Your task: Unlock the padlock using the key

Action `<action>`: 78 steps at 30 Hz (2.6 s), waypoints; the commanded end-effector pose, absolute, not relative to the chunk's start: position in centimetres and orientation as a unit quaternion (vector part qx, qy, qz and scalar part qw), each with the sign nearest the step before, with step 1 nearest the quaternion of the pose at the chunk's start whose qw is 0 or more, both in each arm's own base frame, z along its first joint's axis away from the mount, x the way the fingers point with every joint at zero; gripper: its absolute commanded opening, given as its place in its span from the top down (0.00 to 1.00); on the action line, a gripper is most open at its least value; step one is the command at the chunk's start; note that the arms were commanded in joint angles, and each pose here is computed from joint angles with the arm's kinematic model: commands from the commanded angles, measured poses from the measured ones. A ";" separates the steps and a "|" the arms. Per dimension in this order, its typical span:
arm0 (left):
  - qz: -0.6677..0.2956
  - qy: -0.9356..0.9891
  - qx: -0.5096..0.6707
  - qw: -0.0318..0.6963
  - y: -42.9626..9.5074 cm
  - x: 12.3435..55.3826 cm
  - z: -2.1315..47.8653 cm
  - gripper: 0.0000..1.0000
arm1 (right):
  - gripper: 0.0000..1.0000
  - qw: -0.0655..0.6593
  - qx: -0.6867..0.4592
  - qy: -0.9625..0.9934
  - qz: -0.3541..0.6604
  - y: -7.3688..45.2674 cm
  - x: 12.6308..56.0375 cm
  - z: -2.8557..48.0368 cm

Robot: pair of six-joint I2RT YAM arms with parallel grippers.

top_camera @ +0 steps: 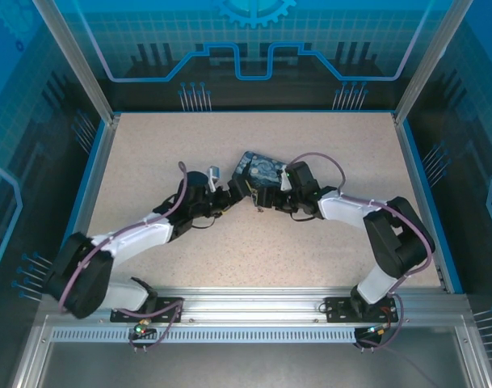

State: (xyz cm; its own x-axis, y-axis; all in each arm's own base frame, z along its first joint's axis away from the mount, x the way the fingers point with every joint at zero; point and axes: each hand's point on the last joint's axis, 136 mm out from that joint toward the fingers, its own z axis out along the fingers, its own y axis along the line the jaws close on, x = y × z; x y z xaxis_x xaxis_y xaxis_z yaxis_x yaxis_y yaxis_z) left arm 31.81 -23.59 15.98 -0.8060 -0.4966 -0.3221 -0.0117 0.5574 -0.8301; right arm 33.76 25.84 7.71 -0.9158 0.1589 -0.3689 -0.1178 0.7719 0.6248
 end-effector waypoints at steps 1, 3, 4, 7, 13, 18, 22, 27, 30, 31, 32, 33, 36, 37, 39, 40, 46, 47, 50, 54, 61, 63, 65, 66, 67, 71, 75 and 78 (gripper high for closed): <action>-0.372 0.866 -0.141 0.303 -20.5 31.5 16.4 0.01 | 0.40 0.233 0.028 0.914 0.332 26.0 36.3 8.9; -0.369 0.864 -0.141 0.312 -19.8 31.4 17.3 0.01 | 0.40 0.237 0.036 0.915 0.326 25.6 37.5 9.0; -0.369 0.863 -0.140 0.316 -19.7 31.3 17.6 0.01 | 0.40 0.237 0.042 0.915 0.322 25.4 38.0 9.0; -0.369 0.861 -0.135 0.322 -19.5 31.1 18.2 0.01 | 0.40 0.243 0.055 0.916 0.316 24.8 40.0 9.3; -0.370 0.859 -0.124 0.332 -19.6 31.4 18.8 0.01 | 0.40 0.253 0.056 0.911 0.321 24.4 40.8 10.1; -0.355 0.864 -0.108 0.341 -19.8 33.0 19.5 0.01 | 0.40 0.261 0.061 0.908 0.321 23.8 40.1 10.5; -0.335 0.874 -0.106 0.335 -19.2 34.7 19.3 0.01 | 0.40 0.260 0.076 0.908 0.319 23.1 39.7 10.6; -0.311 0.881 -0.104 0.340 -18.0 37.4 19.1 0.01 | 0.41 0.260 0.080 0.908 0.318 22.7 39.4 11.1; -0.298 0.885 -0.107 0.341 -17.4 39.0 18.3 0.01 | 0.41 0.260 0.074 0.909 0.318 22.5 39.1 11.5; -0.294 0.887 -0.110 0.339 -17.2 39.3 18.1 0.01 | 0.41 0.259 0.070 0.909 0.318 22.6 39.0 11.6; -0.292 0.887 -0.112 0.340 -17.1 39.8 17.8 0.01 | 0.41 0.259 0.066 0.909 0.319 22.7 39.0 11.7; -0.290 0.887 -0.115 0.341 -16.9 40.1 17.5 0.01 | 0.41 0.259 0.061 0.908 0.323 22.8 38.9 11.8; -0.289 0.885 -0.121 0.344 -16.8 41.0 17.2 0.01 | 0.41 0.255 0.051 0.909 0.325 23.0 38.6 11.6; -0.288 0.884 -0.123 0.346 -16.8 41.3 17.2 0.01 | 0.41 0.253 0.049 0.910 0.324 23.0 38.4 11.4; -0.294 0.882 -0.125 0.347 -17.0 42.0 17.1 0.01 | 0.42 0.254 0.043 0.911 0.322 23.0 38.1 10.9; -0.296 0.881 -0.128 0.347 -17.1 42.4 16.9 0.01 | 0.42 0.254 0.039 0.911 0.322 23.0 37.8 10.6; -0.310 0.877 -0.158 0.331 -17.4 43.8 15.9 0.01 | 0.46 0.261 0.019 0.910 0.322 24.0 37.6 8.5; -0.315 0.876 -0.161 0.329 -17.5 43.8 15.7 0.01 | 0.47 0.263 0.016 0.909 0.323 24.3 37.7 8.1; -0.328 0.873 -0.171 0.319 -17.8 43.6 15.3 0.01 | 0.49 0.267 0.000 0.907 0.327 25.5 37.9 7.0; -0.338 0.871 -0.174 0.311 -18.1 43.4 15.3 0.01 | 0.49 0.274 -0.006 0.906 0.322 26.7 38.2 5.8; -0.353 0.866 -0.174 0.309 -18.3 43.4 15.4 0.01 | 0.52 0.279 -0.009 0.909 0.311 27.9 38.4 4.1; -0.360 0.863 -0.176 0.308 -18.3 43.5 15.4 0.01 | 0.52 0.280 -0.009 0.910 0.306 28.0 38.4 3.8; -0.366 0.861 -0.177 0.306 -18.2 43.6 15.3 0.01 | 0.53 0.281 -0.007 0.911 0.302 28.1 38.5 3.5; -0.369 0.860 -0.178 0.306 -18.2 43.7 15.3 0.01 | 0.53 0.281 -0.006 0.912 0.299 28.1 38.5 3.2; -0.370 0.859 -0.177 0.304 -18.1 43.7 15.2 0.01 | 0.53 0.283 -0.005 0.912 0.298 28.2 38.6 3.2; -0.377 0.858 -0.181 0.299 -17.8 43.9 14.9 0.01 | 0.54 0.285 -0.002 0.912 0.293 28.5 39.1 2.6; -0.387 0.852 -0.190 0.297 -17.3 44.3 14.7 0.01 | 0.54 0.291 -0.004 0.915 0.280 28.5 39.1 2.4; -0.395 0.848 -0.196 0.293 -17.2 44.6 14.4 0.01 | 0.55 0.293 -0.006 0.916 0.274 28.5 39.0 2.2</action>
